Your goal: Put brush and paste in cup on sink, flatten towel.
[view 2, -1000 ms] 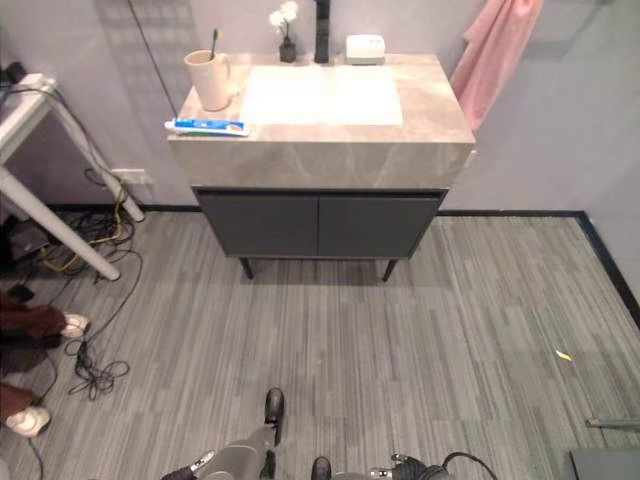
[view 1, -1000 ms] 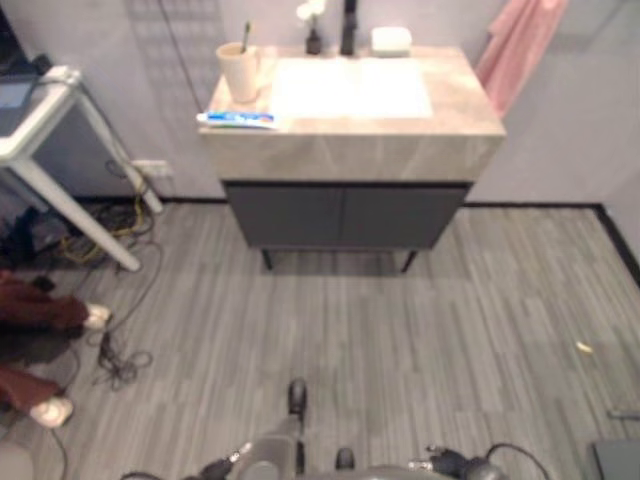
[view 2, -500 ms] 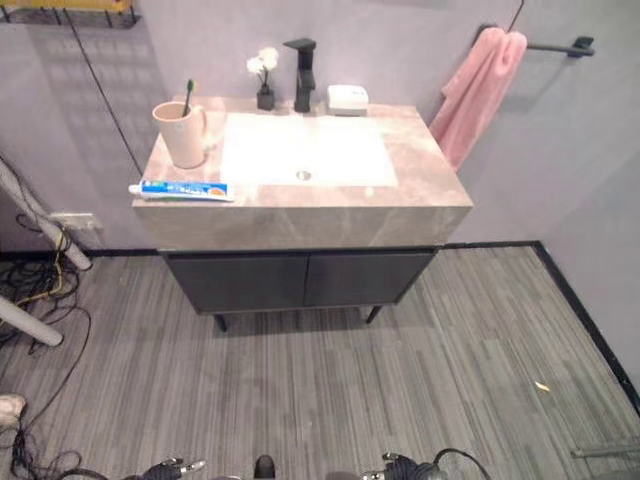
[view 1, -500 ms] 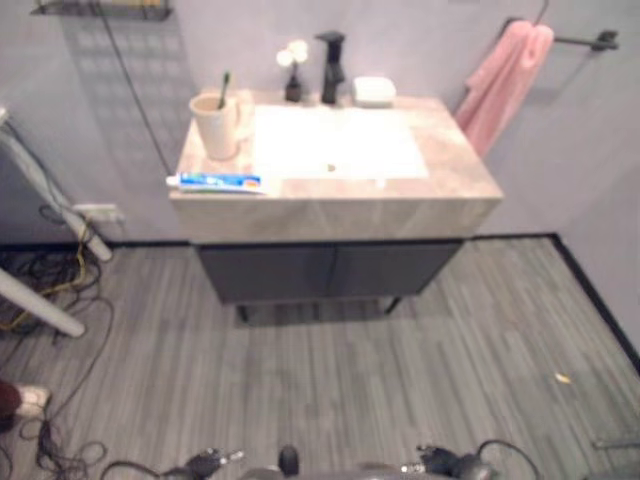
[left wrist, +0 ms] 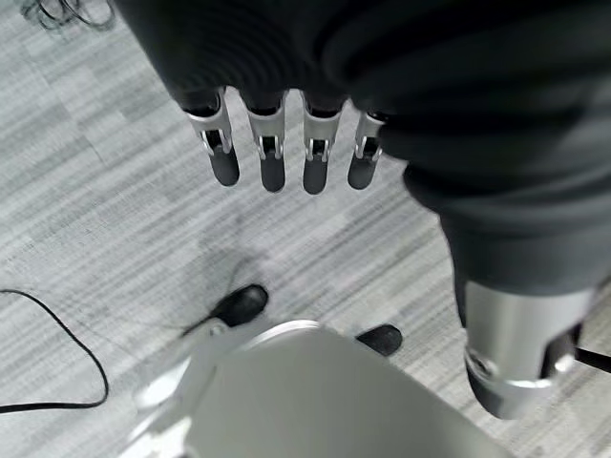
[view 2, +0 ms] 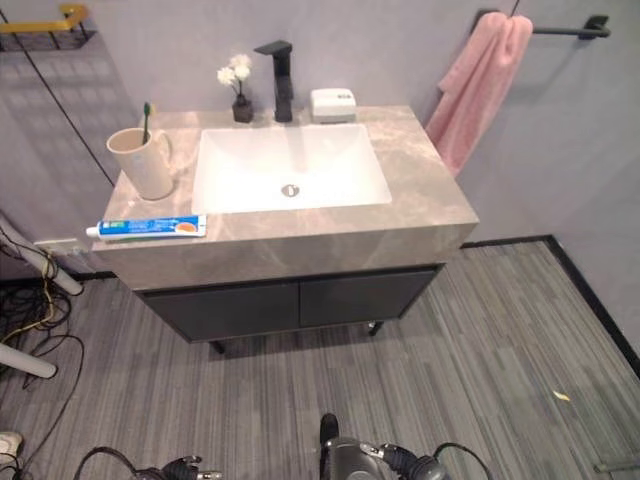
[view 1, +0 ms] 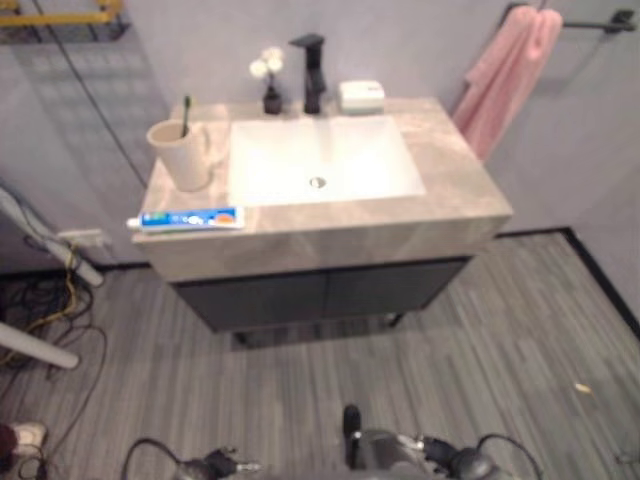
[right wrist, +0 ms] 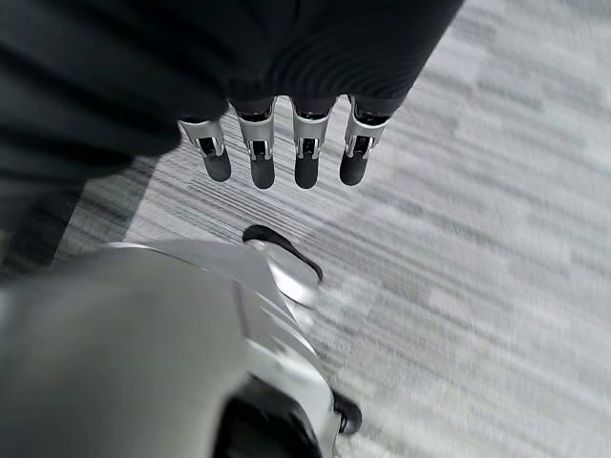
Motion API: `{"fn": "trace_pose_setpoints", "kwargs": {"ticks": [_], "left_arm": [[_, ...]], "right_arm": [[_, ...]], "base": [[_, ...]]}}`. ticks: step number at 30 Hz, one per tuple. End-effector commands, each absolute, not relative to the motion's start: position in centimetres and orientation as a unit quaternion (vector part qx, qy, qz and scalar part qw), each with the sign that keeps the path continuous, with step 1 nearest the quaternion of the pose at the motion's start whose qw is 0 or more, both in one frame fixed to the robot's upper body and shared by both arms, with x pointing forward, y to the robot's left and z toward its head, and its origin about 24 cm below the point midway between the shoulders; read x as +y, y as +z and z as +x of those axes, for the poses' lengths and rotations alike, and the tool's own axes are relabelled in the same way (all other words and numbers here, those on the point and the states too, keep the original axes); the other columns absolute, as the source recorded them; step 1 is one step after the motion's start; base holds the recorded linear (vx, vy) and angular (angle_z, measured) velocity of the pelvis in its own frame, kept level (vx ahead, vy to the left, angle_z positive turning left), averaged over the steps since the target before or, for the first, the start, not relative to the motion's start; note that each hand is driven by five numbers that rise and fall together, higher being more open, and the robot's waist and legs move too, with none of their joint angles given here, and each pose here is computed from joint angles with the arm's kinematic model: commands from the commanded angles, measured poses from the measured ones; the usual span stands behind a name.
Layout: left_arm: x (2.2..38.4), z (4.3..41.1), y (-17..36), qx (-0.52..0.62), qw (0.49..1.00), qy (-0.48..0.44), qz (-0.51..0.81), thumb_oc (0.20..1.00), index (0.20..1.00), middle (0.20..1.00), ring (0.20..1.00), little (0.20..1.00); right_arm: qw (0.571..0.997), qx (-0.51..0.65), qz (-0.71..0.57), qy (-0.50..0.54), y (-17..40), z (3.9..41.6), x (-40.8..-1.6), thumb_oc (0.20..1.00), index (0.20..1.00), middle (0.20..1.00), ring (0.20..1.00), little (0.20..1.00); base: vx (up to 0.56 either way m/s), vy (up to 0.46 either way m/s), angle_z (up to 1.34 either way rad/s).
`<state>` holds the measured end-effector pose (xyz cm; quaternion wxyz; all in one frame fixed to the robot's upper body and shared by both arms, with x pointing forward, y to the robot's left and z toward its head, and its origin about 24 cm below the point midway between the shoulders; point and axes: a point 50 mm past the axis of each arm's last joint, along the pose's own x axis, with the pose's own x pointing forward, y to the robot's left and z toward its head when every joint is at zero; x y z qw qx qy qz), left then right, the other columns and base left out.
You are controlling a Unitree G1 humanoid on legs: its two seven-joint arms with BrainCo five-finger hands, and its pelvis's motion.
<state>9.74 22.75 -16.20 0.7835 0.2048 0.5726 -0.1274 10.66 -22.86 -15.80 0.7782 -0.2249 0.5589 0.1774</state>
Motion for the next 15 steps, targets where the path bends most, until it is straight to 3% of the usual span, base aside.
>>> {"fn": "trace_pose_setpoints", "kwargs": {"ticks": [1,8,15], "left_arm": [[24.0,10.0,-15.8,0.569,0.780,-0.123,0.228,1.000,1.000,1.000,1.000,1.000],[23.0,9.5,-16.2,0.575,0.782,-0.116,0.211,1.000,1.000,1.000,1.000,1.000],[23.4,9.7,-16.1,0.578,0.783,-0.109,0.204,1.000,1.000,1.000,1.000,1.000]], "right_arm": [[0.762,0.587,-0.225,0.157,-15.8,9.2,-24.6,1.000,1.000,1.000,1.000,1.000],[0.791,0.575,-0.198,0.058,-14.6,10.1,-27.8,1.000,1.000,1.000,1.000,1.000],[0.788,0.566,-0.224,0.088,-14.6,10.6,-27.2,1.000,1.000,1.000,1.000,1.000]], "base": [[0.26,-0.235,0.74],[0.18,-0.133,0.41],[0.09,-0.119,0.07]]}}
